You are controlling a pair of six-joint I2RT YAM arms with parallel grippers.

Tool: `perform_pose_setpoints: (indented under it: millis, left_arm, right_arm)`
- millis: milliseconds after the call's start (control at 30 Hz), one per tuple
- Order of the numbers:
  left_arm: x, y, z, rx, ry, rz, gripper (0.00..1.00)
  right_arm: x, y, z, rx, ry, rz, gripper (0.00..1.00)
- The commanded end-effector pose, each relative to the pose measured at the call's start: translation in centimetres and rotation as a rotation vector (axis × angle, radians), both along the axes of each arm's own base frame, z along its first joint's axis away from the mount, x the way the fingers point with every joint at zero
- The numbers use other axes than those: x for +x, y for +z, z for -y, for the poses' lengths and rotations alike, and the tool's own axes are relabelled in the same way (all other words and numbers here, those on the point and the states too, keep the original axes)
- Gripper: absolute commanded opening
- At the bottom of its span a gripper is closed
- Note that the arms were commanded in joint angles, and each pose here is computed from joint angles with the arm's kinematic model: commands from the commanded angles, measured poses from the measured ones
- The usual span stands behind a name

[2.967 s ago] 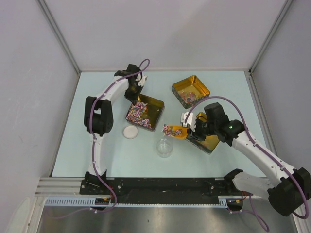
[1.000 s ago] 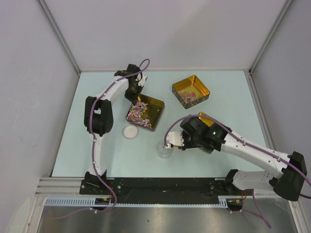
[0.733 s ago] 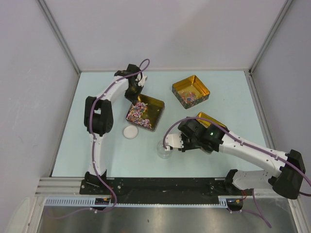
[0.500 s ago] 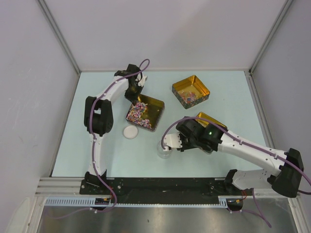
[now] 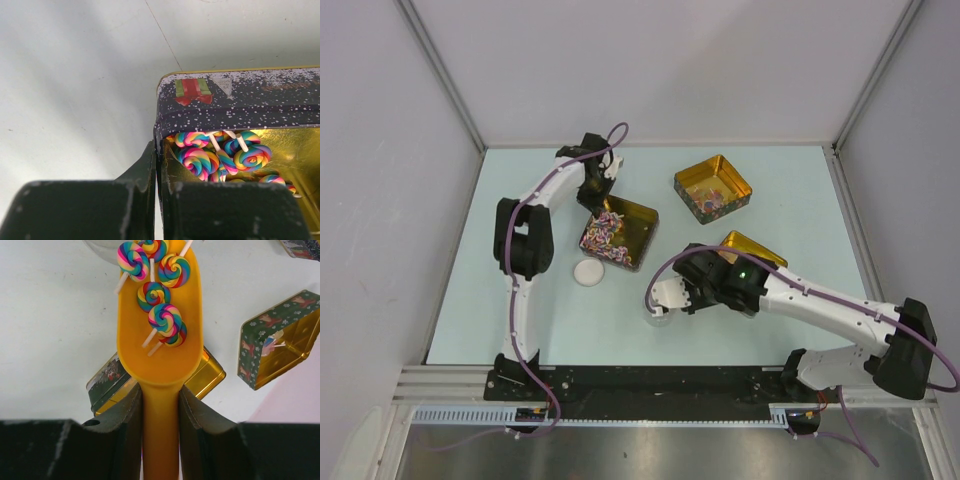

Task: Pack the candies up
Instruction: Place the fake candies in the packing bottle.

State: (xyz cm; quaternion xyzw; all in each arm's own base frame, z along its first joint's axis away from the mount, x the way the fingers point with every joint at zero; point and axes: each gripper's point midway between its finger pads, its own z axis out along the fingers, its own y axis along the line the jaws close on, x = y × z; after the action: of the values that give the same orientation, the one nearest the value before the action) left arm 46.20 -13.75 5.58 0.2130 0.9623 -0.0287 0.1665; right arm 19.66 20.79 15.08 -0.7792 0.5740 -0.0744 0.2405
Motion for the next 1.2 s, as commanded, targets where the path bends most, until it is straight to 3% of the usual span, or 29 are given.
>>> perform_pose_setpoints:
  millis: [0, 767, 1167]
  left_arm:
    - [0.9, 2.4, 0.6, -0.045, -0.005, 0.044, 0.0]
    - [0.9, 1.9, 0.7, -0.046, -0.006, 0.034, 0.0]
    - [0.9, 2.4, 1.1, -0.061, -0.013, 0.04, 0.0]
  right_arm:
    - [0.9, 1.5, -0.6, -0.006, 0.014, 0.068, 0.0]
    - [1.4, 1.7, -1.4, -0.09, 0.069, 0.153, 0.0]
    - [2.5, 6.5, -2.6, 0.055, 0.037, 0.179, 0.0]
